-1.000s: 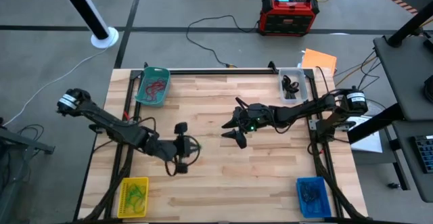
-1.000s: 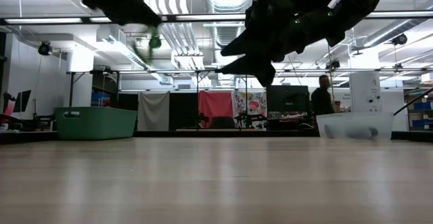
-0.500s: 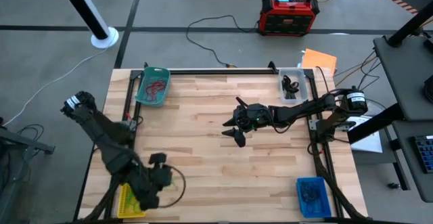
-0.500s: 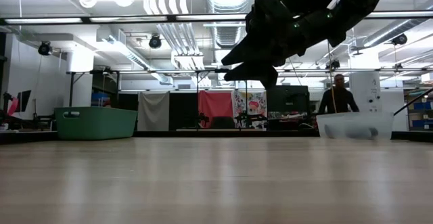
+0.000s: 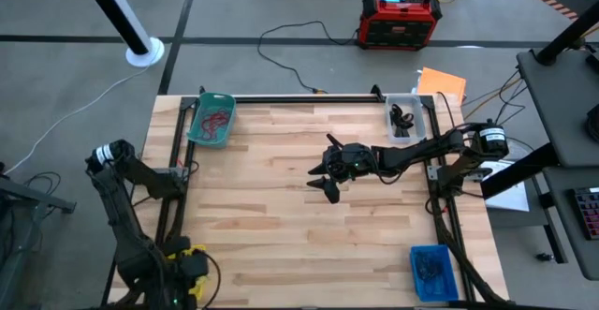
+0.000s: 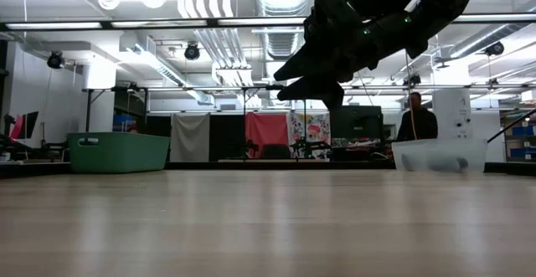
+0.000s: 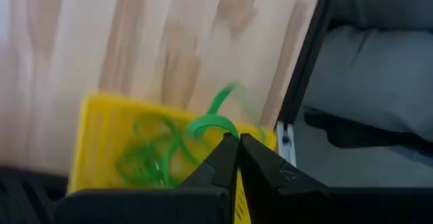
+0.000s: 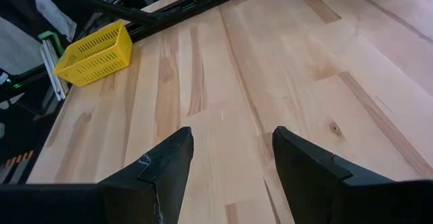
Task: Sort rubber bands into baskets
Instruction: Put the green rubber band into the yellow bin, then return to Home Position
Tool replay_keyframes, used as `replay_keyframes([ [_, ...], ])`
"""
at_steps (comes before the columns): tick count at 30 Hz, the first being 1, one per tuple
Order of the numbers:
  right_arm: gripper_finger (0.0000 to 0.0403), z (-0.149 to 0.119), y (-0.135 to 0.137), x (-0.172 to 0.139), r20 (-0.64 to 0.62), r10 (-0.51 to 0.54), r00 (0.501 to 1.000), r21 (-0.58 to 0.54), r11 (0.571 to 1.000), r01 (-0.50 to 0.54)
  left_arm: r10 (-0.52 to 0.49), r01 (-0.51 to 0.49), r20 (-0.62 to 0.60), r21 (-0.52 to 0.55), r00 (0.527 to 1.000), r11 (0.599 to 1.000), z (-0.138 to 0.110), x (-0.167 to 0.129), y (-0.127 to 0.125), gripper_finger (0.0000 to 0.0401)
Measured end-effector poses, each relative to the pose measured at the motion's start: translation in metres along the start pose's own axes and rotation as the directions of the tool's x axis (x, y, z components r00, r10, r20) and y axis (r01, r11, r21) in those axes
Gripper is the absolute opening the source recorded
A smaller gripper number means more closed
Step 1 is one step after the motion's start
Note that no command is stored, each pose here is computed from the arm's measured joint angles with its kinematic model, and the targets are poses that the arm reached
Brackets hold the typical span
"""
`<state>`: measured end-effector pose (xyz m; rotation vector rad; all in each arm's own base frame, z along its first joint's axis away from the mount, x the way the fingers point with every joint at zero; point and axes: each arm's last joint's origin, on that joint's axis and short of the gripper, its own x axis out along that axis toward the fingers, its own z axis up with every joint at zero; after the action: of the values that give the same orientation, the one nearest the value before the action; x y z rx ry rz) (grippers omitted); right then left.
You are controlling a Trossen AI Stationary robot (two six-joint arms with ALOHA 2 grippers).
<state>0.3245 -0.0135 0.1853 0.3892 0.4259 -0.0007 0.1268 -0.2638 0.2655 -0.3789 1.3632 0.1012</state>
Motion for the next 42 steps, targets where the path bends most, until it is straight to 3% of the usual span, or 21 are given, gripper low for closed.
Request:
replay_keyframes([
  [6,0.0199,0.0,0.0,0.0,0.002,0.001,1.0,0.007,1.0,-0.001,0.07,-0.076,-0.085,-0.068,0.994,0.995,-0.013,0.019,-0.006,0.0],
  [9,0.0199,0.0,0.0,0.0,0.003,0.001,1.0,0.011,1.0,-0.001,0.148,-0.164,-0.171,-0.084,0.974,0.983,-0.016,0.028,-0.003,0.0],
  [14,0.0199,0.0,0.0,0.0,0.004,0.001,1.0,0.011,1.0,-0.001,0.279,-0.3,-0.203,-0.082,0.939,0.95,-0.019,0.04,0.002,0.0],
  [21,0.0199,0.001,-0.002,0.0,0.008,-0.003,1.0,0.013,1.0,0.003,0.294,-0.328,-0.224,-0.136,0.929,0.935,-0.02,0.041,0.003,0.0036],
  [32,0.0199,0.002,-0.002,-0.001,0.011,-0.002,1.0,-0.046,0.999,0.003,0.304,-0.326,-0.193,-0.096,0.933,0.94,-0.019,0.041,0.003,0.0116],
  [35,0.0199,0.002,-0.001,-0.001,0.012,0.001,1.0,-0.11,0.994,0.001,0.296,-0.299,-0.054,-0.068,0.954,0.952,-0.014,0.037,0.0,0.0121],
  [37,0.0198,0.003,0.001,-0.002,0.014,0.01,1.0,-0.155,0.988,-0.008,0.278,-0.28,0.192,-0.017,0.941,0.96,-0.007,0.034,-0.004,0.0121],
  [40,0.0193,0.003,0.006,-0.002,0.029,0.035,0.999,-0.206,0.978,-0.028,0.212,-0.346,0.579,0.13,0.787,0.929,0.006,0.028,-0.011,0.0117],
  [42,0.0189,0.004,0.01,-0.003,0.037,0.049,0.998,-0.242,0.97,-0.038,0.202,-0.453,0.694,0.198,0.691,0.869,0.013,0.025,-0.012,0.0113],
])
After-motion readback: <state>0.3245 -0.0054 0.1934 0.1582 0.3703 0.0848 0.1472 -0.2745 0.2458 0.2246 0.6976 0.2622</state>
